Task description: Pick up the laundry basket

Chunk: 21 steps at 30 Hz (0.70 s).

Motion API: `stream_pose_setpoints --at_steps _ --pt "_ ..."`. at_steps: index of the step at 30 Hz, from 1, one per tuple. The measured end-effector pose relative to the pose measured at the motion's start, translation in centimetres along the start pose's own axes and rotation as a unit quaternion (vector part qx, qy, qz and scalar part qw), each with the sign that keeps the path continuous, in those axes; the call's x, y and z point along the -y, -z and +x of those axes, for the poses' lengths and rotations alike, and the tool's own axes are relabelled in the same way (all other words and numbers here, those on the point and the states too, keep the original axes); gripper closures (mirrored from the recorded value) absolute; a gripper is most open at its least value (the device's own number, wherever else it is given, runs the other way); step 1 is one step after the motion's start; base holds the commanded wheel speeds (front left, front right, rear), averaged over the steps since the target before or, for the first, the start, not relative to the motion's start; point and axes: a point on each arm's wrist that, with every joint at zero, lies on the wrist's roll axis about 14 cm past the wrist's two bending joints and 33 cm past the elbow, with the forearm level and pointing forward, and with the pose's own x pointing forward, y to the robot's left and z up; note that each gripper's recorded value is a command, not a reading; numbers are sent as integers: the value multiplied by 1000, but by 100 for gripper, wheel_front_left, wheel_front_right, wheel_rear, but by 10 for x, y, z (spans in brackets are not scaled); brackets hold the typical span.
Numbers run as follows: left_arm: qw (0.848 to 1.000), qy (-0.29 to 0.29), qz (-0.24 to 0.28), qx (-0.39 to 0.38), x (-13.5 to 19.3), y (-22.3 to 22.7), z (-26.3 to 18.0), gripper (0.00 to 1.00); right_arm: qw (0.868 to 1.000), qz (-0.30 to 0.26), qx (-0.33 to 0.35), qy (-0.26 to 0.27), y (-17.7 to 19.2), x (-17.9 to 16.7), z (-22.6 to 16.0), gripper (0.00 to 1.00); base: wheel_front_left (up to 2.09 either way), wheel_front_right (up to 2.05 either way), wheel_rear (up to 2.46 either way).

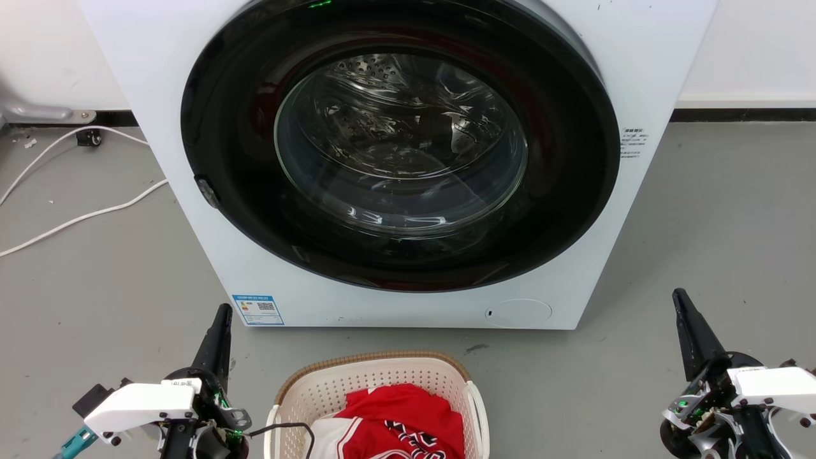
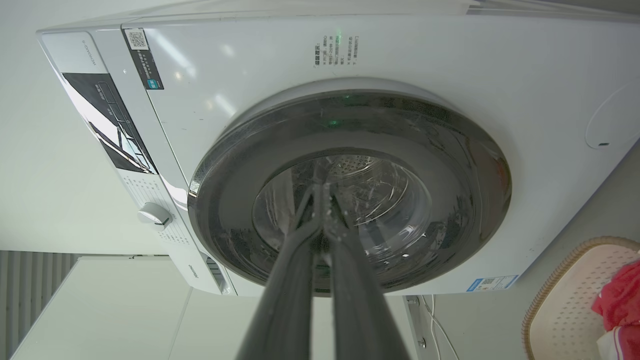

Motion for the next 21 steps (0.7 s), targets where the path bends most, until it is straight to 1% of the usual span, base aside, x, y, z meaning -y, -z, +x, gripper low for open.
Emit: stream_pose_setpoints --at_steps 2,3,7,12,15,21 --pt "1000 0 0 0 0 0 0 100 1000 0 0 0 0 0 0 100 0 0 0" --pt "1000 -2 0 0 -2 0 -1 0 1000 0 0 2 0 1 -1 0 0 0 0" --pt "999 -34 -4 1 -23 1 -10 0 999 2 2 34 0 23 -10 0 0 0 0" --pt "999 -34 11 8 -22 0 -10 0 999 -10 11 38 -2 25 -11 0 0 0 0" --pt "999 -33 37 12 -21 -1 -9 0 999 -34 14 38 -3 24 -10 0 0 0 0" --pt "995 -25 96 18 -14 -4 -7 0 994 -103 14 27 -2 16 -7 0 0 0 0"
